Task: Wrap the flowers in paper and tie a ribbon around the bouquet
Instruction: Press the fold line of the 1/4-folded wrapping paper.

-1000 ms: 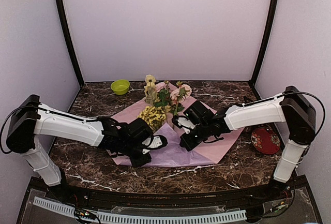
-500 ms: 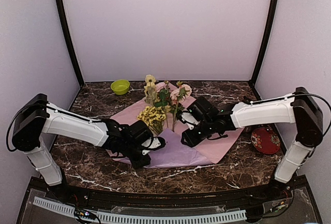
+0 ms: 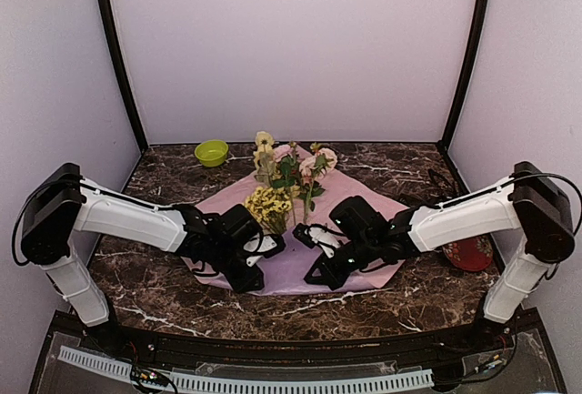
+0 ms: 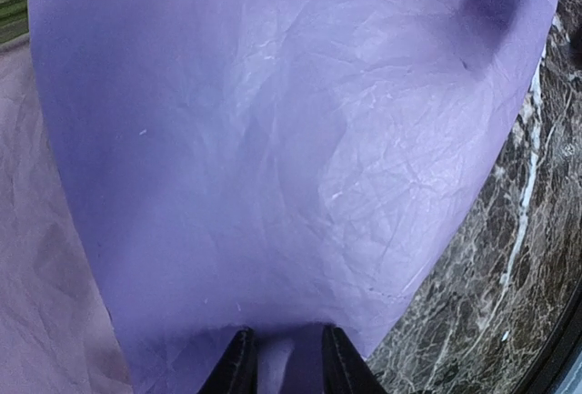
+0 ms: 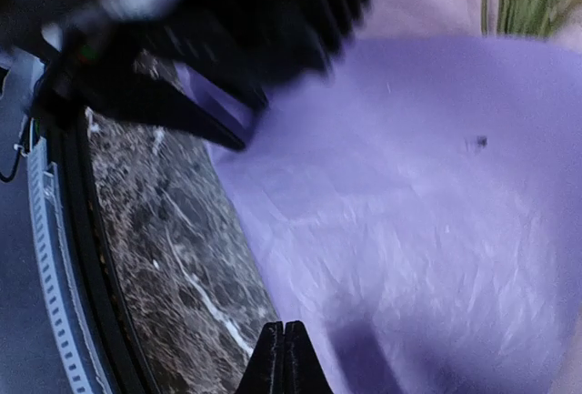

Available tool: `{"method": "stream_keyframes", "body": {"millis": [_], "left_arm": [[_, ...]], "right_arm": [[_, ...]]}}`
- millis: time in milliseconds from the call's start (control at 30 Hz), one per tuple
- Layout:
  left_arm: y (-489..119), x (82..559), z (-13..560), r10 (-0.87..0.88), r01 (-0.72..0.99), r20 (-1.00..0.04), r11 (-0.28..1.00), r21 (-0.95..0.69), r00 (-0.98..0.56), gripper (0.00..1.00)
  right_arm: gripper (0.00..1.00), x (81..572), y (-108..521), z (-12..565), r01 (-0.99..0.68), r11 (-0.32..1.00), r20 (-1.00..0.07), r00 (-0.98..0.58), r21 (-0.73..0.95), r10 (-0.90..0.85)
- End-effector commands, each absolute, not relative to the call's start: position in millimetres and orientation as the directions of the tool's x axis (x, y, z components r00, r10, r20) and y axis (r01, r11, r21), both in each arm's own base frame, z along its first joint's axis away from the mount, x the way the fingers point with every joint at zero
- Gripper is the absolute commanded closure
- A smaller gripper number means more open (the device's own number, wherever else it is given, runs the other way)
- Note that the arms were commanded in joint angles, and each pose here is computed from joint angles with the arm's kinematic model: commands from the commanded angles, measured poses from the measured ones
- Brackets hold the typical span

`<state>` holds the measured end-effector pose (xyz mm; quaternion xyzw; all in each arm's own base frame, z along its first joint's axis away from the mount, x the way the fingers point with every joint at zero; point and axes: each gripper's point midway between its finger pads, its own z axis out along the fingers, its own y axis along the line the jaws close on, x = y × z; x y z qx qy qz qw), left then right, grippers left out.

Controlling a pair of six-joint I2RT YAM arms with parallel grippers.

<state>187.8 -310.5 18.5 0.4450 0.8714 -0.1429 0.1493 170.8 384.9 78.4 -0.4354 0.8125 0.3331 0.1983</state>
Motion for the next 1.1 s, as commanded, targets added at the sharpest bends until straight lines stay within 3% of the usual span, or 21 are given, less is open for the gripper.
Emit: {"method": "stream_keyframes", "body": {"millis": [0,200,433,633,767,867,1067], "left_arm": [[-286.1,165.9,1.8,0.726,0.776,-0.275,0.603,-0.185,-0.631,0.74],[-277.9,163.2,0.8,0.717,0.757,-0.242,0.622,-0.201,-0.653,0.75],[-258.8,150.4,-1.3,0.695,0.711,-0.157,0.669,-0.216,-0.701,0.75],[-235.0,140.9,1.1,0.616,0.617,-0.089,0.751,-0.233,-0.783,0.75],[-220.3,140.6,-1.4,0.535,0.533,-0.061,0.812,-0.237,-0.843,0.86],[-211.7,136.3,-2.3,0.493,0.484,-0.023,0.845,-0.228,-0.87,0.87],[-198.6,140.3,10.7,0.433,0.437,-0.062,0.88,-0.185,-0.899,0.85]], "right_arm": [[1.0,172.4,364.4,53.8,-0.78,0.455,-0.562,-0.626,0.43,-0.541],[1.0,175.3,304.3,7.9,-0.678,0.665,-0.389,-0.73,0.312,-0.562],[1.0,162.5,241.9,-0.4,-0.52,0.827,-0.257,-0.847,0.213,-0.466],[1.0,143.4,225.4,-10.0,-0.452,0.86,-0.183,-0.89,0.236,-0.417],[1.0,141.2,222.9,-13.0,-0.451,0.862,-0.168,-0.891,0.229,-0.422],[1.0,142.5,224.4,-11.4,-0.453,0.861,-0.17,-0.89,0.229,-0.423],[1.0,142.2,225.5,-13.5,-0.463,0.857,-0.161,-0.885,0.225,-0.436]]}}
